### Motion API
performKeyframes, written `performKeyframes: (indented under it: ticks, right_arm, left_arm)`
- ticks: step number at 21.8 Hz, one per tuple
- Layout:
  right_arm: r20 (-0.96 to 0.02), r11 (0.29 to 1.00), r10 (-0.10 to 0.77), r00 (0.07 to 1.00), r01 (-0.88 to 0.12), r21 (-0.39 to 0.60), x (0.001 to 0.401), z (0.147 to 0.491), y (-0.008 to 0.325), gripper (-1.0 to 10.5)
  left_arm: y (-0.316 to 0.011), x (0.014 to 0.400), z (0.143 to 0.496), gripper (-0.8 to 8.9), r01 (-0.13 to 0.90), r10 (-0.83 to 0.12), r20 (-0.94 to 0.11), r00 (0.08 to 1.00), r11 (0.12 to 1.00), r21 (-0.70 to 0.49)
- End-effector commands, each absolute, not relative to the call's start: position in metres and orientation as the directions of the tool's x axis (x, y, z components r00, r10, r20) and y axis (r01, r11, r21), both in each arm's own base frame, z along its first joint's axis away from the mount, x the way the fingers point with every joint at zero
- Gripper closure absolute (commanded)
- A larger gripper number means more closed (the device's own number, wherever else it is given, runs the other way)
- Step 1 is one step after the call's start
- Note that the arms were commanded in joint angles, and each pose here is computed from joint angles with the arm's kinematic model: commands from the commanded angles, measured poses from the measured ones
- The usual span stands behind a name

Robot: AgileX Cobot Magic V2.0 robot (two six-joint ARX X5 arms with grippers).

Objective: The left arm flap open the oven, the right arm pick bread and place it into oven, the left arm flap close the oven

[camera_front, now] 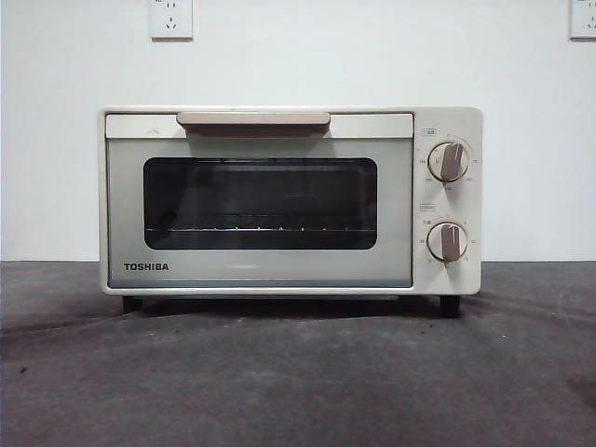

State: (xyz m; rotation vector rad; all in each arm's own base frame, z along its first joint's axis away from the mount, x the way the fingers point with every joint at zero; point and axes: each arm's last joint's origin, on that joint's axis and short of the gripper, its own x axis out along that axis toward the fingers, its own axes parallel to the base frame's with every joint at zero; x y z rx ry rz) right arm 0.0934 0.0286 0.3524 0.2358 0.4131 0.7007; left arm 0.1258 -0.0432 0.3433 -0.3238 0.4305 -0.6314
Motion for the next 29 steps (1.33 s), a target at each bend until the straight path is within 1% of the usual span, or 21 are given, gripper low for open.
performKeyframes:
  ticks: [1,3,5,9,12,14,15,17,18,21,22,24,29]
  right_arm:
    - [-0.290,0.706,0.708,0.644,-0.653,0.275,0.0929,0.3604,0.0323,9.4]
    - [-0.297,0.670,0.741,0.603,-0.691,0.270,0.0918,0.3623,0.0354,9.4]
    - [-0.298,0.651,0.757,0.582,-0.710,0.268,0.0906,0.3625,0.0376,9.4]
    - [-0.299,0.641,0.765,0.570,-0.719,0.269,0.0893,0.3625,0.0390,9.4]
    - [-0.312,0.651,0.757,0.574,-0.705,0.282,0.0892,0.3612,0.0387,9.3]
    - [-0.315,0.654,0.754,0.576,-0.699,0.288,0.0895,0.3609,0.0386,8.9]
    - [-0.315,0.655,0.754,0.576,-0.697,0.293,0.0895,0.3609,0.0386,8.3]
    - [-0.314,0.656,0.754,0.577,-0.692,0.301,0.0896,0.3611,0.0386,7.2]
    - [-0.314,0.657,0.753,0.579,-0.690,0.303,0.0896,0.3612,0.0386,6.4]
    - [-0.314,0.659,0.752,0.579,-0.682,0.318,0.0899,0.3611,0.0386,4.9]
    - [-0.314,0.659,0.752,0.579,-0.678,0.325,0.0899,0.3611,0.0386,4.7]
    - [-0.315,0.659,0.752,0.579,-0.668,0.346,0.0898,0.3610,0.0386,4.3]
    - [-0.318,0.659,0.752,0.577,-0.644,0.388,0.0896,0.3606,0.0386,4.2]
  left_arm:
    - [-0.0482,0.1199,0.3527,7.96,0.616,-0.698,-0.253,0.670,0.713,-0.335]
    - [-0.0506,0.1162,0.3526,7.96,0.659,-0.728,-0.253,0.637,0.685,-0.311]
    - [-0.0517,0.1136,0.3517,7.95,0.682,-0.743,-0.260,0.617,0.669,-0.294]
    - [-0.0521,0.1113,0.3509,7.94,0.689,-0.748,-0.268,0.608,0.664,-0.290]
    - [-0.0521,0.1112,0.3513,7.82,0.690,-0.748,-0.264,0.609,0.664,-0.288]
    - [-0.0522,0.1115,0.3513,7.77,0.690,-0.748,-0.264,0.609,0.664,-0.289]
    - [-0.0522,0.1116,0.3513,7.57,0.690,-0.748,-0.264,0.609,0.664,-0.289]
    - [-0.0526,0.1126,0.3512,6.66,0.690,-0.748,-0.265,0.609,0.664,-0.289]
    - [-0.0527,0.1132,0.3513,5.81,0.690,-0.748,-0.263,0.609,0.664,-0.288]
    - [-0.0528,0.1134,0.3515,3.49,0.690,-0.748,-0.262,0.610,0.664,-0.287]
    - [-0.0528,0.1134,0.3515,2.98,0.691,-0.748,-0.261,0.610,0.664,-0.287]
    - [-0.0528,0.1133,0.3515,2.40,0.691,-0.748,-0.262,0.610,0.664,-0.288]
    - [-0.0528,0.1133,0.3515,2.44,0.687,-0.748,-0.262,0.610,0.664,-0.295]
